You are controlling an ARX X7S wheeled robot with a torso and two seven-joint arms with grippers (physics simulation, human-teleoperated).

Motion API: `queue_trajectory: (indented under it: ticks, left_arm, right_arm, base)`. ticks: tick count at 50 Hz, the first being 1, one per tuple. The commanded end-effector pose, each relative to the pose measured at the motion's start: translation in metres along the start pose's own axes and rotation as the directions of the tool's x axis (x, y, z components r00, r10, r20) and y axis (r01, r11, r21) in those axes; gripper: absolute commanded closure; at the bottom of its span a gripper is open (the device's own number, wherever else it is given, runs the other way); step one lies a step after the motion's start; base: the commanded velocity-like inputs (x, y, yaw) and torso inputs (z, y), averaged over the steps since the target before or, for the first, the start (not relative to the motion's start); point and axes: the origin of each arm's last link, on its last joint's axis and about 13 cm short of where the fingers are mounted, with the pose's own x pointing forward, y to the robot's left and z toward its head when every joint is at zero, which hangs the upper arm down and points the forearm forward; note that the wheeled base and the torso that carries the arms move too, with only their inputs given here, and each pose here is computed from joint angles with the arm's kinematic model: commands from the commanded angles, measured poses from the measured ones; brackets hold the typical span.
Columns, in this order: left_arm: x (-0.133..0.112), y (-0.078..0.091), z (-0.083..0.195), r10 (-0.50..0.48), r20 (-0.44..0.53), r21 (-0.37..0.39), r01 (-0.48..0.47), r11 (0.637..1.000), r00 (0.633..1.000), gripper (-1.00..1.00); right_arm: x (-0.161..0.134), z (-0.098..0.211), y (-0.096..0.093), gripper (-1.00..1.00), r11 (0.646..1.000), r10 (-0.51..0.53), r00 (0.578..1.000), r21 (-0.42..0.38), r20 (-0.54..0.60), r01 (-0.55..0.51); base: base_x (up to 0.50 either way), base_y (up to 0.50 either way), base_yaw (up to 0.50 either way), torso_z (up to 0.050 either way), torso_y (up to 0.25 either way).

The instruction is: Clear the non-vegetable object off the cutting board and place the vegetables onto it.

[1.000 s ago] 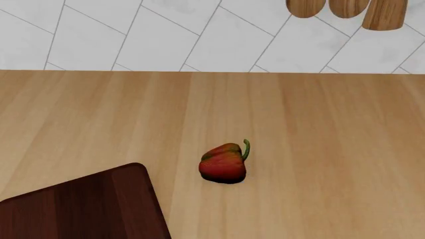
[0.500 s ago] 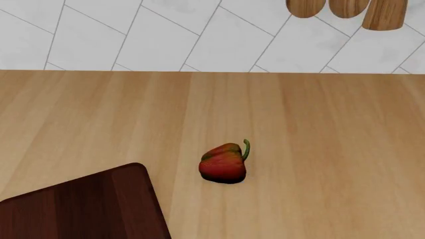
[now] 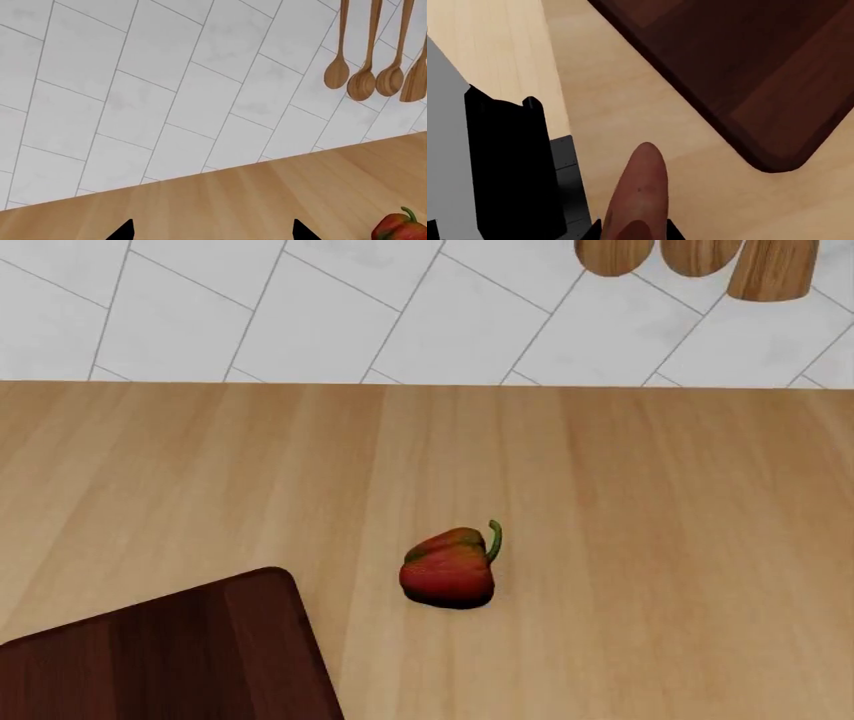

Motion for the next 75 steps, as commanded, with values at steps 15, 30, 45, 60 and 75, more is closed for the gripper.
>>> queue_trajectory:
  ticks: [15,30,45,60,75]
  left_arm:
    - [0.002,0.000,0.003,-0.036,0.040,-0.012,0.037,0.999,0.999,-1.00]
    - [0.004,0.001,0.002,-0.037,0.036,-0.012,0.038,0.999,0.999,-1.00]
    - [0.003,0.003,-0.001,-0.030,0.030,-0.014,0.030,0.999,0.999,-1.00]
    - [0.002,0.004,-0.004,-0.023,0.025,-0.016,0.023,1.000,0.999,-1.00]
    - [0.003,0.006,-0.007,-0.019,0.023,-0.023,0.020,1.000,1.000,-1.00]
  right_arm:
    - [-0.033,0.045,-0.016,1.00,0.962,-0.195,0.972,-0.165,0.131,0.216]
    - [-0.029,0.065,-0.057,1.00,0.944,-0.249,0.948,-0.168,0.198,0.283]
    - [-0.007,0.079,-0.097,1.00,0.956,-0.232,0.934,-0.113,0.273,0.270]
    - [0.013,0.091,-0.115,1.00,0.967,-0.182,0.926,-0.112,0.331,0.230]
    - [0.039,0.099,-0.113,1.00,0.980,-0.095,0.919,-0.127,0.384,0.154]
  base:
    - [0.00,0.00,0.00,0.000,0.000]
    - [0.00,0.00,0.00,0.000,0.000]
    - [0.00,0.00,0.00,0.000,0.000]
    - [0.00,0.00,0.00,0.000,0.000]
    - [0.00,0.00,0.00,0.000,0.000]
